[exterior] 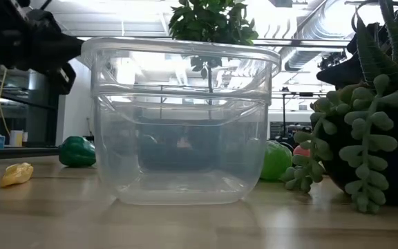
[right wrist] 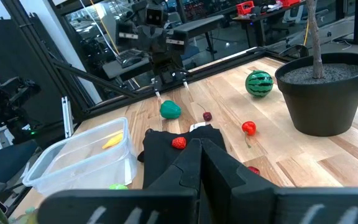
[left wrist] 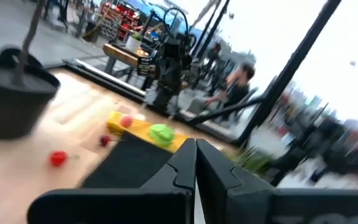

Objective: Pick and placing Produce into tupperware
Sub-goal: Put the peach into the bin

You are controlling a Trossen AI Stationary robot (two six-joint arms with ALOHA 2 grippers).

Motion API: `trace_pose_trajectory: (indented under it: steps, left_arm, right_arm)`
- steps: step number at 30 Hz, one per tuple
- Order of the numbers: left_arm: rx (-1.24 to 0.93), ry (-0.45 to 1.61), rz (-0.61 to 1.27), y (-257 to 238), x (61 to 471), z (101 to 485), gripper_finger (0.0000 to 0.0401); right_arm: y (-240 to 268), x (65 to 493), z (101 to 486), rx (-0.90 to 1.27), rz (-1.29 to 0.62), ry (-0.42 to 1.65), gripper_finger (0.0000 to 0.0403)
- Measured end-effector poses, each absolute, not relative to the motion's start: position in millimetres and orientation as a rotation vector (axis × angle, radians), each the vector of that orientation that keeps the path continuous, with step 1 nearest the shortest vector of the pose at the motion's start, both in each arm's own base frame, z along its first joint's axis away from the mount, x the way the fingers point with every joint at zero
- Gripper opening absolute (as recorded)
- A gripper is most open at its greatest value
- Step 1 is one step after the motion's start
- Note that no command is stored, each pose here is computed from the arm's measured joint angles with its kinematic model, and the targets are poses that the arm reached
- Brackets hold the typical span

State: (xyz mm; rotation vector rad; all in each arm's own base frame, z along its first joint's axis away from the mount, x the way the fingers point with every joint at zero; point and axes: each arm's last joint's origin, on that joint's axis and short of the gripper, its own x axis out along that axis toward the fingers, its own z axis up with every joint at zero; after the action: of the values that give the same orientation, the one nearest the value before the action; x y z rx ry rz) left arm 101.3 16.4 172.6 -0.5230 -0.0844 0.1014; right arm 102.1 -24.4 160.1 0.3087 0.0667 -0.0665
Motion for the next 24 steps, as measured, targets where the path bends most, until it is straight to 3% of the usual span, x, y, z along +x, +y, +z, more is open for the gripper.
trace_pose_trajectory:
  steps: [19, 24]
  left_arm:
    - [-1.36, -0.16, 0.106, 17.8, 101.1, 172.4, 0.0001]
    - [-1.493, -0.169, 0.097, 17.8, 101.0, 172.5, 0.0001]
  right_arm:
    - [-24.4, 102.1, 160.1, 0.291, -0.067, 0.067, 0.0]
    - [-24.5, 102.1, 160.0, 0.239, -0.067, 0.069, 0.0]
